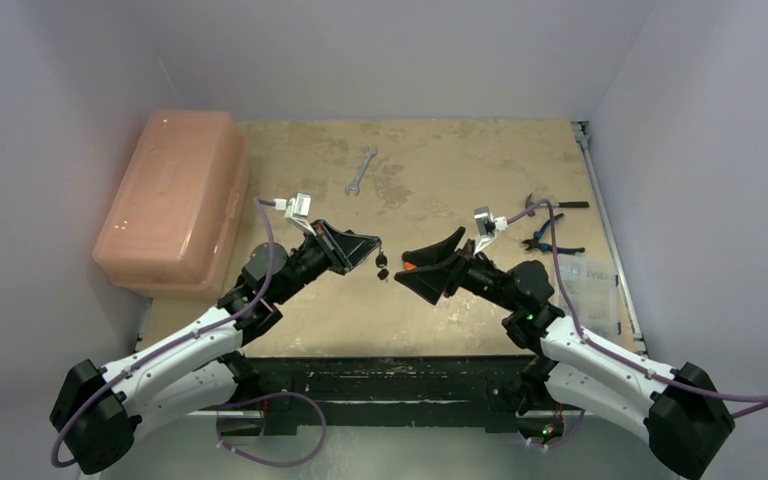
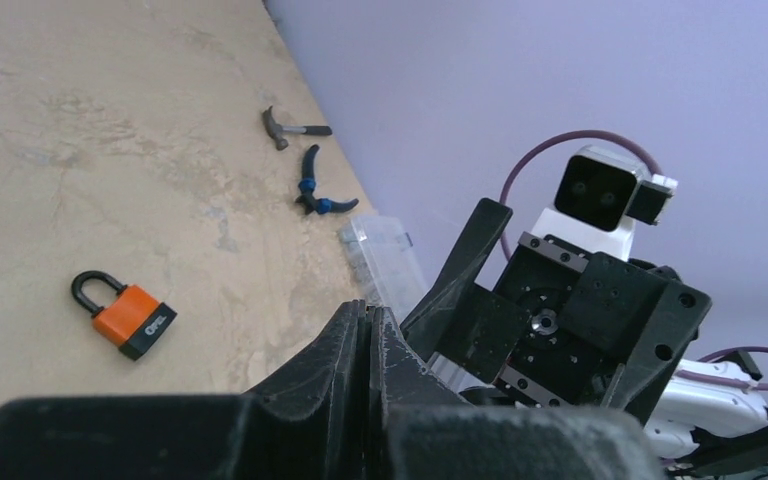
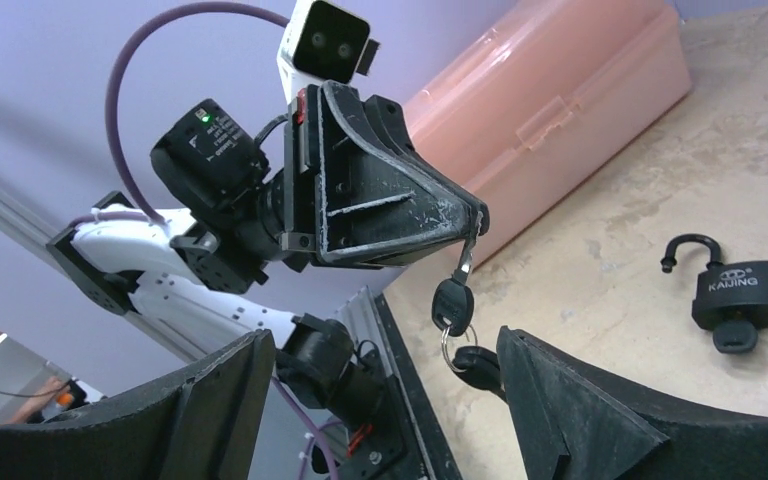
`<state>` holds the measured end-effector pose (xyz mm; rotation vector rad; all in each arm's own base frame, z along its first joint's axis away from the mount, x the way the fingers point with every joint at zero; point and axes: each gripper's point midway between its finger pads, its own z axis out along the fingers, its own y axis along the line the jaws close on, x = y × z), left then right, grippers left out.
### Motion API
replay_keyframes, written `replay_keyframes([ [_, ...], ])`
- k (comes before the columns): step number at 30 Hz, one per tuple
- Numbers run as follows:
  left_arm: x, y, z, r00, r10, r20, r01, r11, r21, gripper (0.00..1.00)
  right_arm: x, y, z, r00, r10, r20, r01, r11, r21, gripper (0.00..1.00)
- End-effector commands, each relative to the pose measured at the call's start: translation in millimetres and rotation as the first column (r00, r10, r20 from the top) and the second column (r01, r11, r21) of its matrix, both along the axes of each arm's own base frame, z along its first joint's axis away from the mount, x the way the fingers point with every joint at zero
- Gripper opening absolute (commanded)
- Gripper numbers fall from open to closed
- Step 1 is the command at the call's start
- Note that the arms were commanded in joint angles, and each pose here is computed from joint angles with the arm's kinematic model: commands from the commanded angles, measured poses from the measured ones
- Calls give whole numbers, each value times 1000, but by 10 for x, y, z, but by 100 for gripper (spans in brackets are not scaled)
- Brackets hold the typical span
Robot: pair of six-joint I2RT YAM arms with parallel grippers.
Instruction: Unlock with the key
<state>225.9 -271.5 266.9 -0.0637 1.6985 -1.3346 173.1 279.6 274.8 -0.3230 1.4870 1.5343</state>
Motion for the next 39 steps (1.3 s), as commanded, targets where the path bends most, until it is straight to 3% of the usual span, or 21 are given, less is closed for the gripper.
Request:
replay_keyframes([
  [1, -33, -30, 426, 997, -14, 81, 27, 986, -162, 0, 11, 1, 326, 998, 0, 62, -6, 995, 97, 90],
  [15, -87, -60, 539, 992, -44, 118, 73, 963, -258, 0, 114, 79, 446, 1000, 8, 25, -12, 987, 158, 84],
  [25, -114, -81, 545, 989, -60, 138, 99, 949, -300, 0, 131, 145, 410, 999, 35, 5, -36, 989, 144, 62],
  [39, -113, -137, 547, 987, -64, 150, 108, 945, -309, 0, 116, 173, 416, 998, 58, 8, -59, 987, 152, 52],
])
